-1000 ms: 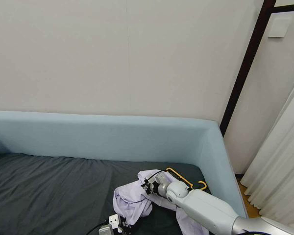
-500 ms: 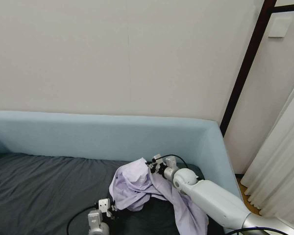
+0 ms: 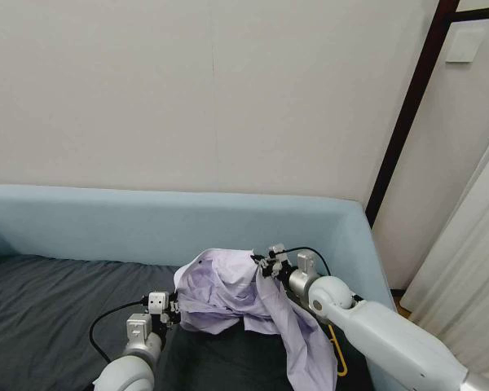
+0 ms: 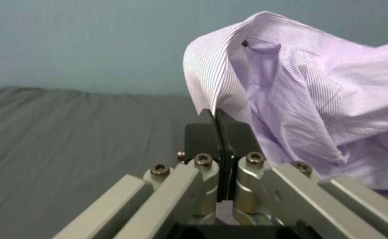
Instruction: Pick up the clothes from the sofa and hang them on the clothes hanger.
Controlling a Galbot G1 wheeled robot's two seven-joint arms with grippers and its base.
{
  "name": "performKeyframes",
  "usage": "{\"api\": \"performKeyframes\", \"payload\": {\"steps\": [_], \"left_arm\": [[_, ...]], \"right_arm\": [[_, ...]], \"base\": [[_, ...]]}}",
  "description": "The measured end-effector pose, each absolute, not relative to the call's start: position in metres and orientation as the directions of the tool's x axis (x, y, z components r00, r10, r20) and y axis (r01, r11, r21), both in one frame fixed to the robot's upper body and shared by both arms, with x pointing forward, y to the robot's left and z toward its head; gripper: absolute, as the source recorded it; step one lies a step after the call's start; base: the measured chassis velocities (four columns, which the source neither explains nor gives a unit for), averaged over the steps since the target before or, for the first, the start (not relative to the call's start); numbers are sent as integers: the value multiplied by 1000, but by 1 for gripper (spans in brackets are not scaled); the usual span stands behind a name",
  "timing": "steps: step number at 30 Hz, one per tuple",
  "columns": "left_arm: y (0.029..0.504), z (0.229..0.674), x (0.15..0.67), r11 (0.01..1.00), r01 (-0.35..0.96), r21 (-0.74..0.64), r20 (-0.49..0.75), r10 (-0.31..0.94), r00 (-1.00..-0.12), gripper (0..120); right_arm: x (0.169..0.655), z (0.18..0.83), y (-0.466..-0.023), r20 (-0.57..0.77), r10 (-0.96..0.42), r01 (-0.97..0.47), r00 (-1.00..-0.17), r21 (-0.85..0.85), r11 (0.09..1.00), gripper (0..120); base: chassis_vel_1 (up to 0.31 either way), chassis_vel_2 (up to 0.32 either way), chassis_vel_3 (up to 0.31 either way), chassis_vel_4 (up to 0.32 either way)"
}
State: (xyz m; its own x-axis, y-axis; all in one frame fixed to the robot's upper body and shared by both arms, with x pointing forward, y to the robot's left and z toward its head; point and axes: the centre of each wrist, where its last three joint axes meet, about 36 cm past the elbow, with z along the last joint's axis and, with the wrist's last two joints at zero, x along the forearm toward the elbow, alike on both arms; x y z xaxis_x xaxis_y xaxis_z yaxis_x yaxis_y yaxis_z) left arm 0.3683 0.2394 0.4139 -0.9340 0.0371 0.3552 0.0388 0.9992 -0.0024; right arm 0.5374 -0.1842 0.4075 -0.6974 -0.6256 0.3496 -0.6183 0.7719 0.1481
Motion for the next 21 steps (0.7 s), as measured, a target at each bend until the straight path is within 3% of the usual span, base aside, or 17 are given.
{"api": "performKeyframes", "payload": {"steps": [8,21], "left_arm": [[231,405,346,998,66,2,371,61,-927,0],[227,398,334,997,83,2,372,76,-925,0]], "right_arm": [[499,378,-191,471,-677,-663,-565,229,713,0],[494,359,-188,507,-686,-662,-523,266,701,12]], "base": [[0,0,0,0],[0,0,0,0]]}}
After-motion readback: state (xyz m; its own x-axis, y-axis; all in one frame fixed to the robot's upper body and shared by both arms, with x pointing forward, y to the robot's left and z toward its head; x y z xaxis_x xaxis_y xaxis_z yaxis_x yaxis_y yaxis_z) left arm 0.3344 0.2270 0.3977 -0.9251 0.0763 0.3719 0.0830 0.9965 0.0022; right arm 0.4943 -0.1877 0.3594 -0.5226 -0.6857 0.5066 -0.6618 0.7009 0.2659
